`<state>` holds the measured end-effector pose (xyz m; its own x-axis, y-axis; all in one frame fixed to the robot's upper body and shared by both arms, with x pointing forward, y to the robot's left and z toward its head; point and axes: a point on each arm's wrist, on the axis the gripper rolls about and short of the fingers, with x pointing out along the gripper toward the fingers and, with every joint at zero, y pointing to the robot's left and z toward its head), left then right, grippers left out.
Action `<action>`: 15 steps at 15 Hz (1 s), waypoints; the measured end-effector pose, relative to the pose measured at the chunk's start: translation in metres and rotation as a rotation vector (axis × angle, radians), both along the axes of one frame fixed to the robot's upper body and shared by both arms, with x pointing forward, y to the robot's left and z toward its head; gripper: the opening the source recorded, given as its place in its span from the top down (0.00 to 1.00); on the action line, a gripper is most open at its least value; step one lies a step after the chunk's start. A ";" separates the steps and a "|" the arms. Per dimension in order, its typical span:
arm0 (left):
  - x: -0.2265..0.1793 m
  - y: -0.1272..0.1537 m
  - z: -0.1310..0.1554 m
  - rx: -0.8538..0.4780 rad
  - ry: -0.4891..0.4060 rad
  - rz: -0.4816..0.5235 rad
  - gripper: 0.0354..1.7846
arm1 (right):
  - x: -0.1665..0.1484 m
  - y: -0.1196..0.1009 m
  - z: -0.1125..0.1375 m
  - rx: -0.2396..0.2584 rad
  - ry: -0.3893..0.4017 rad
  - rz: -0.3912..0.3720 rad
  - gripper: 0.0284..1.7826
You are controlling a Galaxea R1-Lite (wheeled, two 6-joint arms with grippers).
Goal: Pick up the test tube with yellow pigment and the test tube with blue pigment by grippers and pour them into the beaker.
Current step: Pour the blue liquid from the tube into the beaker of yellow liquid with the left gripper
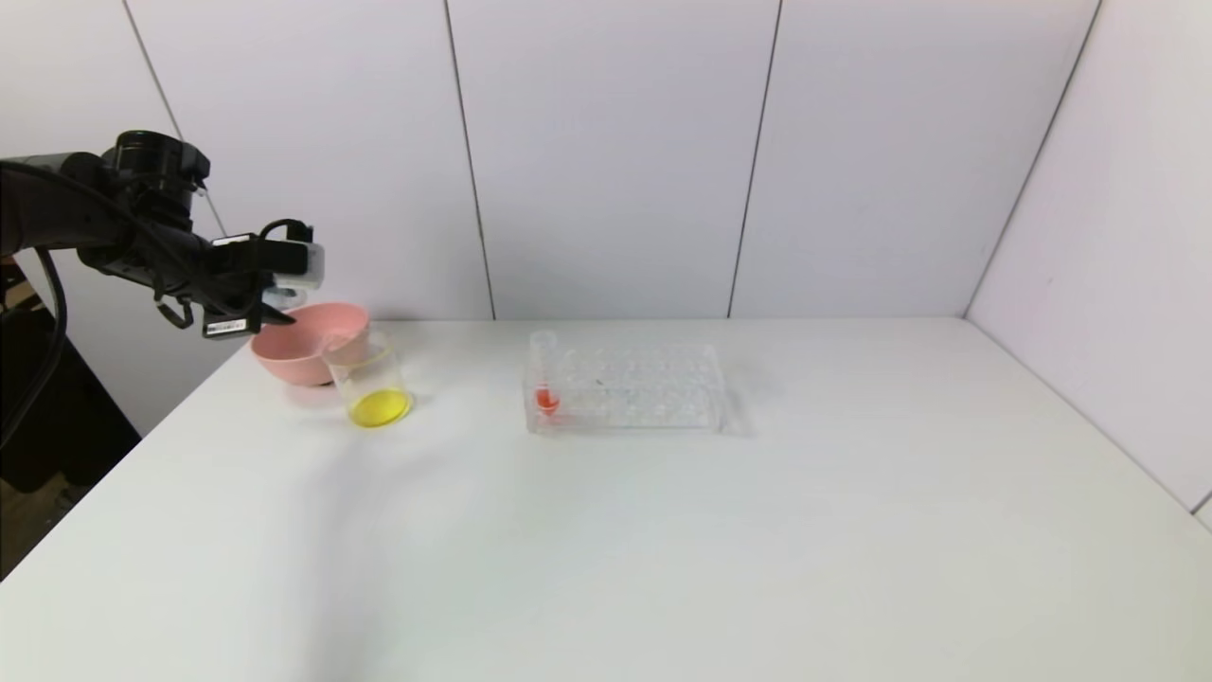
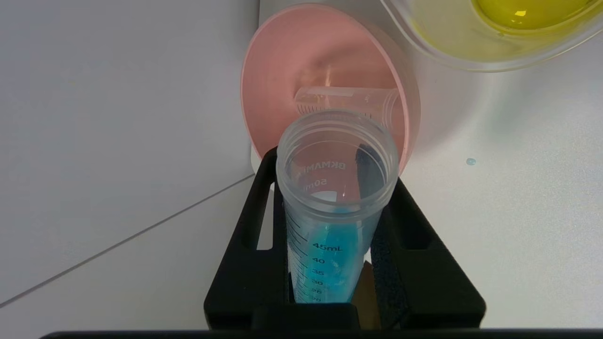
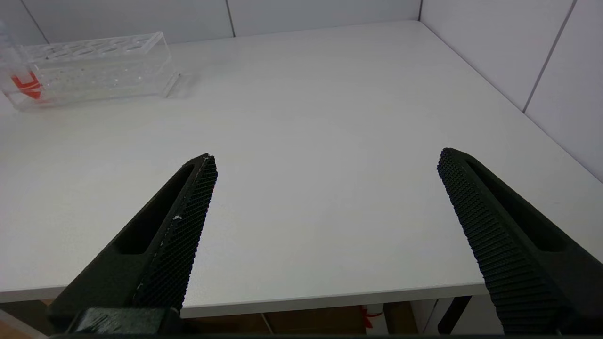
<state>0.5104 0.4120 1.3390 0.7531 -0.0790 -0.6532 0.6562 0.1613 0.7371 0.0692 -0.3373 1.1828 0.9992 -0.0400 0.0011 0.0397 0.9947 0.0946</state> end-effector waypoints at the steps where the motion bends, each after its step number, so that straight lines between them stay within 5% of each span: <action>1: 0.000 -0.003 0.000 0.007 0.001 -0.011 0.73 | 0.000 0.000 0.000 0.000 0.000 0.000 0.04; 15: 0.001 -0.029 0.000 0.110 0.033 -0.038 0.73 | 0.000 0.000 0.000 0.000 0.000 0.000 0.04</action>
